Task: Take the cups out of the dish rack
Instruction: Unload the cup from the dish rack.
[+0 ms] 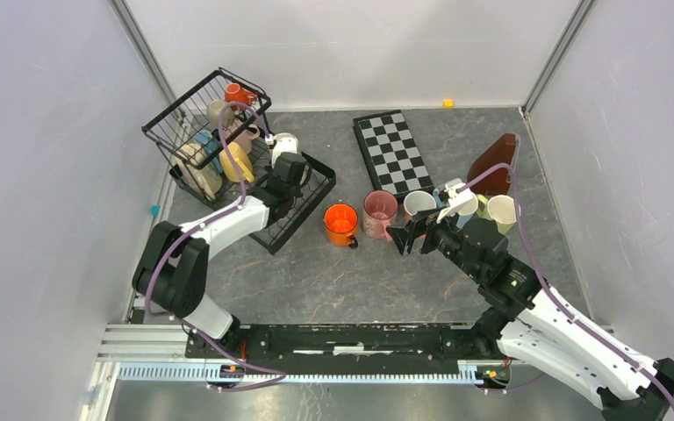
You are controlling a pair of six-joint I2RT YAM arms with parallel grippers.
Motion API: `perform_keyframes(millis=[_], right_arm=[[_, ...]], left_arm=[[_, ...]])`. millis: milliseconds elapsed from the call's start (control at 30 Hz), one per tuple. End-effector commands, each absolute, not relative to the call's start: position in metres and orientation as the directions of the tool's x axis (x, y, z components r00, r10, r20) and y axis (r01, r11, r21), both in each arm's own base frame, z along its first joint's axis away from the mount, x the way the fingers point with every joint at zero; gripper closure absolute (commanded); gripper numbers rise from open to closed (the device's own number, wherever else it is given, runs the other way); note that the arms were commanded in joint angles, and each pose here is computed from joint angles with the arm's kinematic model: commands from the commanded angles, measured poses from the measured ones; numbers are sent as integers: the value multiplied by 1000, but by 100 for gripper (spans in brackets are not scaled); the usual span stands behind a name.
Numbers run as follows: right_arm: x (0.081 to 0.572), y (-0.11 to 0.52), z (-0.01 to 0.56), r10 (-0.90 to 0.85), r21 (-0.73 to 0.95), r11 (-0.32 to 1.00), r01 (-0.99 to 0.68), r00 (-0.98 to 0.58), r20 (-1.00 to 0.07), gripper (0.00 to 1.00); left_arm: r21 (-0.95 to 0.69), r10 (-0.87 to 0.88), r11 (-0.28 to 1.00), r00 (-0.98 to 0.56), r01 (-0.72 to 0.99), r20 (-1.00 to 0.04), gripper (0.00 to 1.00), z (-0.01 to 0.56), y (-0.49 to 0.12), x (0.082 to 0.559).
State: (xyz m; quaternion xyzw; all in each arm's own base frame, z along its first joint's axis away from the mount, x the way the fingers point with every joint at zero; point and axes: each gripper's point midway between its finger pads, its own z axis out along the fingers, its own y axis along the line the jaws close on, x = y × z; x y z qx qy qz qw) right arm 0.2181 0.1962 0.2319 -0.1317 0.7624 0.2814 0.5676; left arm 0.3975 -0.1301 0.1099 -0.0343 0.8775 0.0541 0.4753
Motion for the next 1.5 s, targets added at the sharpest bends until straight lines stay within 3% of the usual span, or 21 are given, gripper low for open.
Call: perform_keyframes(millis=[0, 200, 633, 933, 1467], right_arm=[[223, 205, 250, 174, 308, 781, -543, -285, -943, 2], [226, 222, 266, 203, 339, 735, -588, -286, -936, 2], [230, 272, 323, 376, 487, 471, -736, -332, -865, 2], [244, 277, 324, 482, 609, 327, -723, -427, -765, 2], [256, 260, 326, 613, 688, 157, -708, -476, -630, 2]], left_arm=[[-24, -68, 991, -332, -135, -941, 98, 197, -126, 412], [-76, -95, 994, -295, -76, -951, 98, 234, -132, 398], [-228, -177, 961, -285, 155, -942, 98, 306, -183, 342], [-390, -279, 853, -329, 347, -902, 98, 354, -230, 303], [-574, -381, 648, -439, 500, -813, 98, 398, -286, 258]])
